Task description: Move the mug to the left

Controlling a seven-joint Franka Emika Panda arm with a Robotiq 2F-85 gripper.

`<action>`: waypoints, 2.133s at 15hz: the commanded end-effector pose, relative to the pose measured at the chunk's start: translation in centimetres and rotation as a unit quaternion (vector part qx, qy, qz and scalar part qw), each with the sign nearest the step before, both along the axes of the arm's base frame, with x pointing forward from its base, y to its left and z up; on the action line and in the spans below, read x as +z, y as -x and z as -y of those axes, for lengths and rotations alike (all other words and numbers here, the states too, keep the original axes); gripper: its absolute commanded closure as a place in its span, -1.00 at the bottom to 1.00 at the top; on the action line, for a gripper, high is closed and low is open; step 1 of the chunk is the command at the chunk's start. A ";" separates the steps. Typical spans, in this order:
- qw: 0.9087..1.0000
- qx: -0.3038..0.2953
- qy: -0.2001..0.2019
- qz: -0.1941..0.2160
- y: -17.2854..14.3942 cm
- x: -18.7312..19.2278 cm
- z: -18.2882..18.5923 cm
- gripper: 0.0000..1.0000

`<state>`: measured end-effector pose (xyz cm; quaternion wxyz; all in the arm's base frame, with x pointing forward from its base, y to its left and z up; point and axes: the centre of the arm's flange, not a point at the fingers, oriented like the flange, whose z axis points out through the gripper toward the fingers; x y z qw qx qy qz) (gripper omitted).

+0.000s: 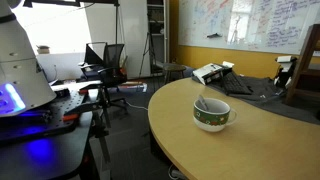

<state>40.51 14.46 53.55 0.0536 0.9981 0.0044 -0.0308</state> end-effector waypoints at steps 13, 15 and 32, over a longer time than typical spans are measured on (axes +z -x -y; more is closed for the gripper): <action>0.991 -0.127 -0.044 0.014 -9.7 -4.4 8.2 -1.00; 0.981 -0.172 -0.050 0.069 -13.9 -7.7 11.8 -1.00; 0.952 -0.304 0.011 0.037 -21.7 -26.6 21.9 -1.00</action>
